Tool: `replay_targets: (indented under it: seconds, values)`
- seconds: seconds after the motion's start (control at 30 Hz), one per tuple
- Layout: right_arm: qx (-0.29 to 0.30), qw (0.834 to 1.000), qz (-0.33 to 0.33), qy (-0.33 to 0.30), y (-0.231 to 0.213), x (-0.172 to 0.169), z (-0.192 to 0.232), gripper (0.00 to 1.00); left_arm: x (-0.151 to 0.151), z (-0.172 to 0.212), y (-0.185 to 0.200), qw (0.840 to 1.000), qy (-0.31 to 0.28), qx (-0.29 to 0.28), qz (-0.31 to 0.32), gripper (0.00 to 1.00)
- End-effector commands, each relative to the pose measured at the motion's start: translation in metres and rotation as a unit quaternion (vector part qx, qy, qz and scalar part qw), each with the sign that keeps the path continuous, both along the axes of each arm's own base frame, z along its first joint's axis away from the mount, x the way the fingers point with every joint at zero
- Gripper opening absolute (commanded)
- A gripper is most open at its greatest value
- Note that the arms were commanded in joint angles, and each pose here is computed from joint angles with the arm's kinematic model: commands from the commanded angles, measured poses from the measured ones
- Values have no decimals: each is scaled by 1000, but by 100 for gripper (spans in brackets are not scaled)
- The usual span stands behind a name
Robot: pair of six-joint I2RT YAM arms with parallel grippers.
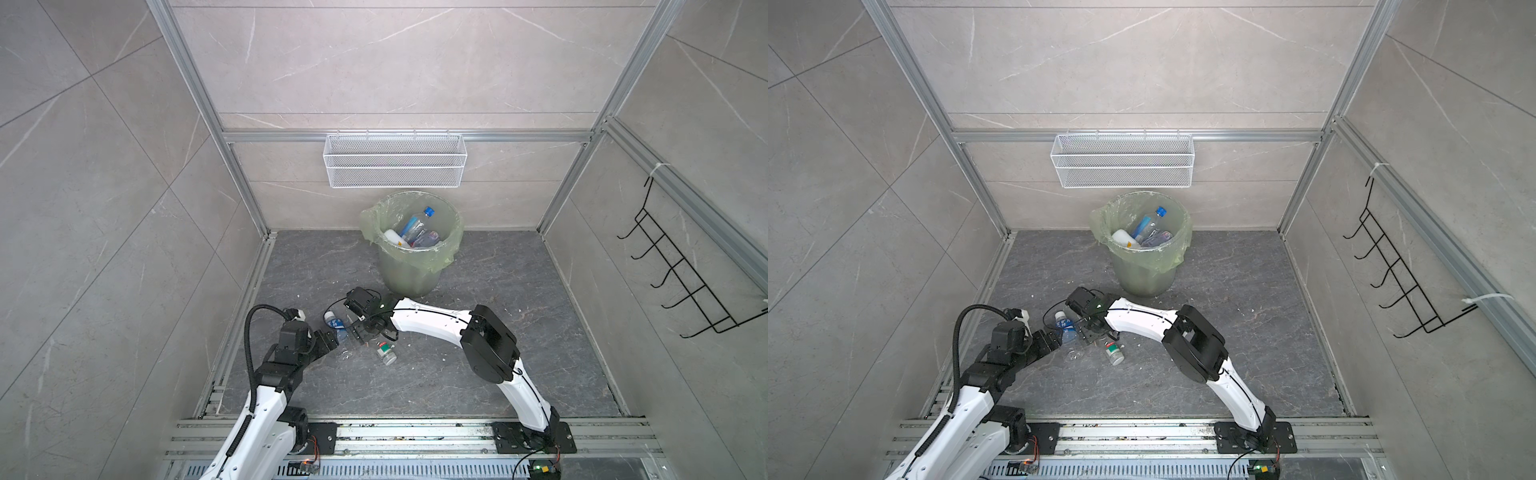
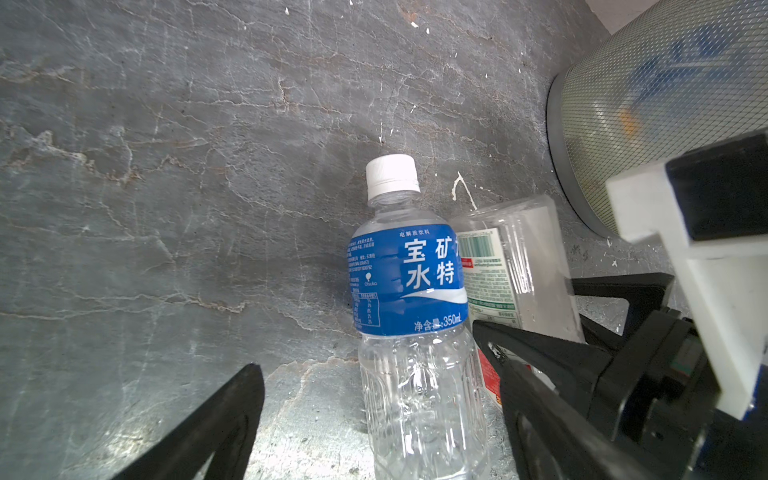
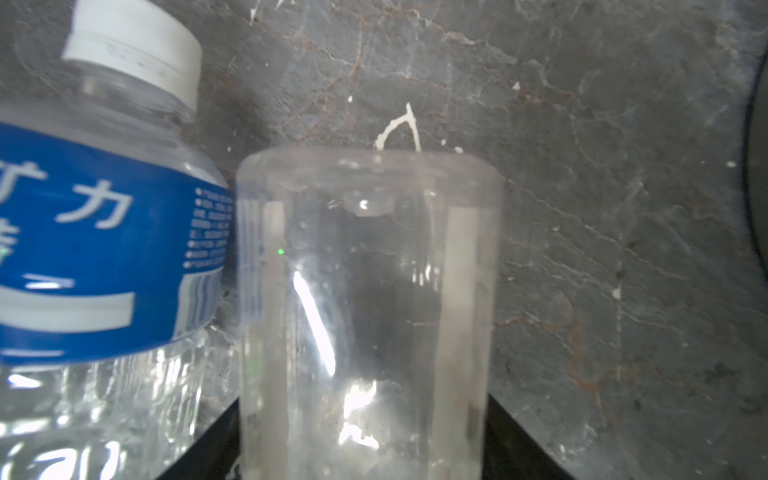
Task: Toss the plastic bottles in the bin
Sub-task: 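Align the right gripper over the large clear bottle and close on it, then lift the large clear bottle upright with the right gripper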
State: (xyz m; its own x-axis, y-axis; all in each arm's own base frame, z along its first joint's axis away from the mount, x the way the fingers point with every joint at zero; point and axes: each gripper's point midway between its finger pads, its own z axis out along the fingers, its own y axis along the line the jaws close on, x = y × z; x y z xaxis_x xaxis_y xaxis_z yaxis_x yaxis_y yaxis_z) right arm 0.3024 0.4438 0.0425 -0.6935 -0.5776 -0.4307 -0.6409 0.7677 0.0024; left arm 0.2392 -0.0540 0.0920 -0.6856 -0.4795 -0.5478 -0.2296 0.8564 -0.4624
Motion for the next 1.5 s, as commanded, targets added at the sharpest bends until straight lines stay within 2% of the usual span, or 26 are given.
replay_targets:
  seconds: [0.0,0.27,0.47,0.57,0.73,1.0,1.47]
  values:
    - [-26,1000,4,-5,-5,-1,-8,74,3,2,-3,1000,-8,-13,-3,91]
    - [-51,999,3,-16,-16,1,-14,75,4,-1,-7,1000,-2,-16,-13,91]
    - [-67,998,2,-16,-24,-1,-22,79,5,-2,-9,1000,-1,-20,-17,91]
    - [-65,998,1,-16,-25,-1,-23,78,6,-2,-10,1000,-1,-22,-19,91]
    - [-45,999,-1,-25,-26,-3,-14,69,5,-1,-10,1000,-2,-22,-21,91]
    - [0,998,-14,-62,-44,-9,10,66,5,3,-11,999,-11,-16,-32,91]
    - [68,985,-70,-141,-128,-40,56,64,9,3,-17,999,-10,-18,-48,91]
